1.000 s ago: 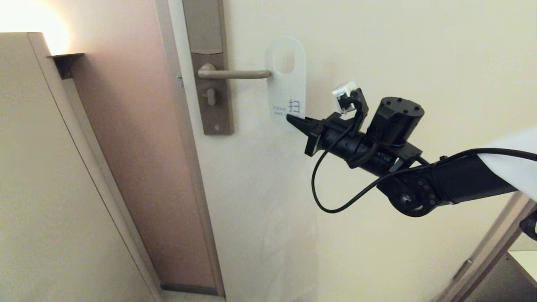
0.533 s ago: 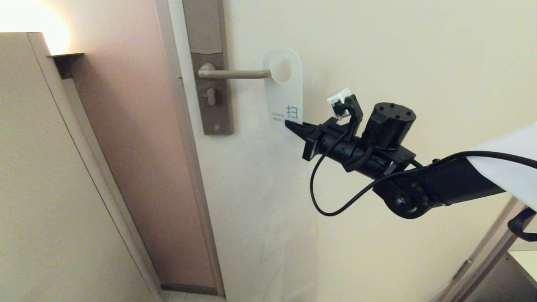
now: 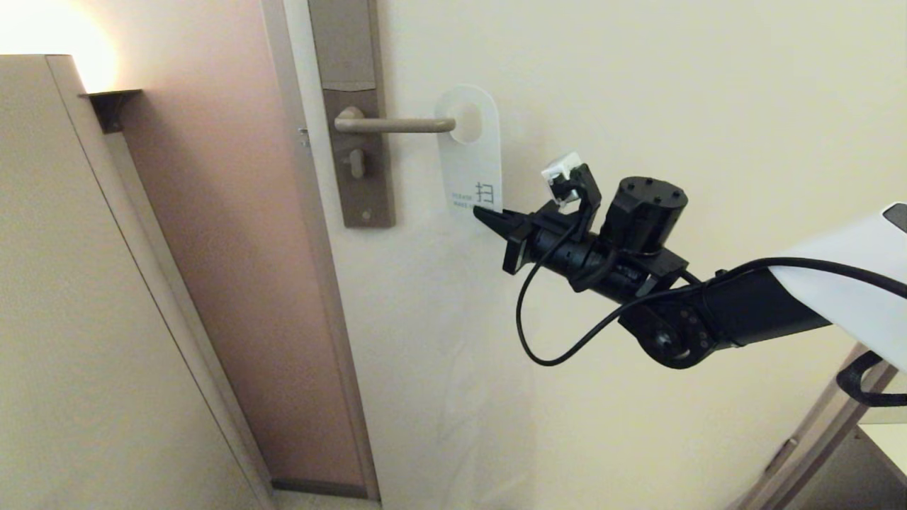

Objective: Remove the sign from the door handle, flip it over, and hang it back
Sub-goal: Hang the sign back with the other side facing out

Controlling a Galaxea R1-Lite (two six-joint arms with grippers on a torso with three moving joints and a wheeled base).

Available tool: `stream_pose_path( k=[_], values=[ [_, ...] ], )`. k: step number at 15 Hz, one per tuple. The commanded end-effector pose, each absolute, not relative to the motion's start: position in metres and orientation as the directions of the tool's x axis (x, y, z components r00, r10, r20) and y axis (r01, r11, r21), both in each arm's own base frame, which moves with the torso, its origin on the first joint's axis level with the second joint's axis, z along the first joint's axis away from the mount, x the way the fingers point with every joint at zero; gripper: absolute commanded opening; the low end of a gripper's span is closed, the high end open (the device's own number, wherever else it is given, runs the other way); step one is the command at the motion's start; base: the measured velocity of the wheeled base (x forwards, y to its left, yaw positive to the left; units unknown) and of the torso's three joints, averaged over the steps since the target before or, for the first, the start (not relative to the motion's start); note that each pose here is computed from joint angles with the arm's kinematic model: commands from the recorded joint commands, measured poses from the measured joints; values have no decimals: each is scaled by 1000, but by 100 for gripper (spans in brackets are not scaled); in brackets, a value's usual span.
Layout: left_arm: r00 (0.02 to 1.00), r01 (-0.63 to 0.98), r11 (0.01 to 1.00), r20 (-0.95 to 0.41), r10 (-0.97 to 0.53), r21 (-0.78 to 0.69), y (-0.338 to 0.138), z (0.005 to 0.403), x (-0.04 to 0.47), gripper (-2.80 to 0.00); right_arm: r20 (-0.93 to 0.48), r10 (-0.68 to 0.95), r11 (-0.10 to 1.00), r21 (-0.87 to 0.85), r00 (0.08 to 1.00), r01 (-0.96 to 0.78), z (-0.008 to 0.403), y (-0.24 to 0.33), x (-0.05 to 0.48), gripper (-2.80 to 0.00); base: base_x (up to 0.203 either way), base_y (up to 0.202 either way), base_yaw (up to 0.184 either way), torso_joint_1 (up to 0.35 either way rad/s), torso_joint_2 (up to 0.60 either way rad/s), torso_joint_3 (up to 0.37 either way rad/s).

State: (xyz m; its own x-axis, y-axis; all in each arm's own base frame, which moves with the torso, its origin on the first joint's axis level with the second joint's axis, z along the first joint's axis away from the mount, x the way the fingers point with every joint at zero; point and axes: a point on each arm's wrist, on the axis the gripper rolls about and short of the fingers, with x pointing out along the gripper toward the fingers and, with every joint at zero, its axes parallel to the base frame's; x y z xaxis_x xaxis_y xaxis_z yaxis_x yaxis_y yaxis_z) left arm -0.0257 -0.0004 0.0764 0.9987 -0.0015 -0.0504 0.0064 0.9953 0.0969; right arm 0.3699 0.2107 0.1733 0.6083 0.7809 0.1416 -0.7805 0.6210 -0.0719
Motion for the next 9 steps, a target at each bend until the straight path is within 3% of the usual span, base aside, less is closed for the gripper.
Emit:
stream_pose_path(
  k=[1, 9],
  values=[
    [999, 5, 995, -52, 0, 97, 0, 76, -26, -280, 151, 785, 615, -78, 601, -785, 174, 214, 371, -280, 0, 0, 0, 0, 0, 0],
    [999, 7, 995, -52, -2, 97, 0, 76, -26, -280, 146, 822, 567, -119, 551, -815, 170, 238, 360, -280, 0, 0, 0, 0, 0, 0]
  ],
)
